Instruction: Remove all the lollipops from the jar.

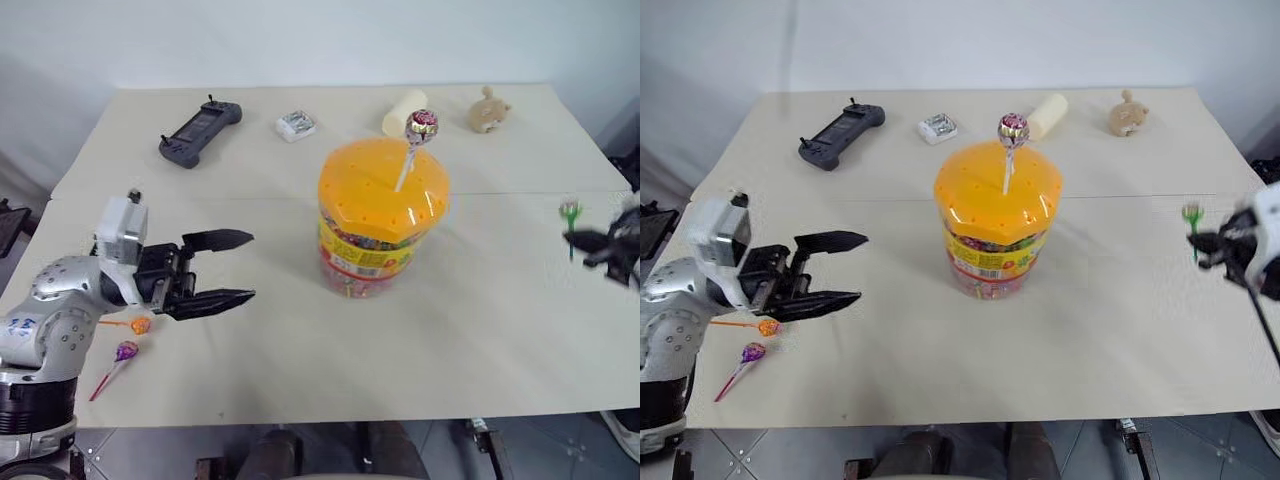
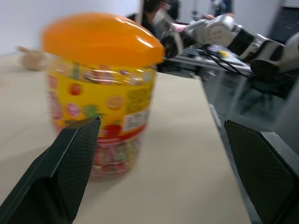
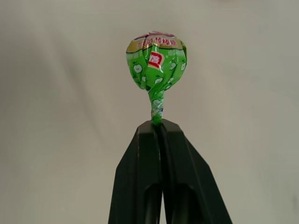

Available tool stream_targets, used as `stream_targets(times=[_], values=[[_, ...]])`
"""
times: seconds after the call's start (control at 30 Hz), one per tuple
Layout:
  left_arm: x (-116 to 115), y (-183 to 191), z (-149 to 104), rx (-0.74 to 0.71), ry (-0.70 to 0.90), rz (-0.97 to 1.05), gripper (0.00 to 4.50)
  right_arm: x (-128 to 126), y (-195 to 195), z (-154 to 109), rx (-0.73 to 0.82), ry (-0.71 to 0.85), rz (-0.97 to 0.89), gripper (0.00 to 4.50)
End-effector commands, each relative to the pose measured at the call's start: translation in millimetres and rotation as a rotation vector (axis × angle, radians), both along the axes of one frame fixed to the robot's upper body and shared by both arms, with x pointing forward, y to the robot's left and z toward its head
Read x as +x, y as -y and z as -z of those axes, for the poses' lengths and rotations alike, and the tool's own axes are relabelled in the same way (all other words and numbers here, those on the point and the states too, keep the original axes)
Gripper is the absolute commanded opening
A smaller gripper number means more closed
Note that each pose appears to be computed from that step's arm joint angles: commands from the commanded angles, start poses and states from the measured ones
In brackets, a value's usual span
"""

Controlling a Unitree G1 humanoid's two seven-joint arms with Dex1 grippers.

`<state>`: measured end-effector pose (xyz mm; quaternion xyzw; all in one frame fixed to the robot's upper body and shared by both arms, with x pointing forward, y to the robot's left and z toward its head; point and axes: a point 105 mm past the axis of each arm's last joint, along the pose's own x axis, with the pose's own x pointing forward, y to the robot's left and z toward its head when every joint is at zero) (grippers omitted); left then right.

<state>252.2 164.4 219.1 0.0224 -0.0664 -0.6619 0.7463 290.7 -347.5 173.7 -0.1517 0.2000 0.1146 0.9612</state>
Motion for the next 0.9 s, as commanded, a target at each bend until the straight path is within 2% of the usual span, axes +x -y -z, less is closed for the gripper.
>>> stream_targets(times=[0.03, 0.2, 0.23, 0.27, 0.33, 0.4, 0.47, 0.53, 0.6, 0.7, 0.8, 0.9], values=[[-1.1, 1.0, -7.1, 0.018, 0.067, 0.012, 4.50, -6.7, 8.4, 11.1, -0.130, -0.046, -0.002, 0.03], [2.4, 5.3, -11.6, 0.014, 0.081, 0.014, 4.50, -16.7, 19.1, 39.2, -0.120, -0.110, 0.009, 0.03], [2.6, 6.4, -12.6, 0.014, 0.084, 0.016, 4.50, -19.8, 22.8, 44.0, -0.131, -0.119, 0.006, 0.46], [2.6, 7.0, -13.7, 0.014, 0.086, 0.018, 4.50, -20.7, 26.4, 43.5, -0.127, -0.097, 0.011, 0.64], [2.8, 7.1, -15.7, 0.013, 0.090, 0.018, 4.50, -21.3, 29.6, 35.3, -0.121, -0.030, -0.006, 1.13], [3.1, 6.2, -17.6, 0.011, 0.091, 0.017, 4.50, -21.9, 23.8, 24.7, -0.105, 0.039, -0.081, 1.86], [5.0, 3.2, -21.3, -0.003, 0.096, -0.003, 4.50, -22.1, 5.1, -3.4, -0.028, 0.191, -0.230, 2.47], [6.8, -1.7, -24.0, -0.014, 0.101, -0.029, 4.50, -28.9, -20.4, -38.2, 0.061, 0.374, -0.405, 2.47], [8.2, -6.0, -26.0, -0.025, 0.104, -0.054, 4.50, -32.9, -37.7, -59.0, 0.140, 0.457, -0.491, 2.47], [12.5, -13.3, -37.1, -0.115, 0.102, -0.113, 4.50, -32.4, -90.0, -83.3, 0.225, 0.472, -0.679, 2.47], [13.1, -19.6, -49.3, -0.227, 0.080, -0.140, 4.50, -35.9, -137.6, -96.2, 0.264, 0.473, -0.867, 2.47], [11.1, -21.9, -53.1, -0.288, 0.056, -0.151, 4.50, -35.7, -170.7, -110.6, 0.306, 0.513, -0.979, 2.47]])
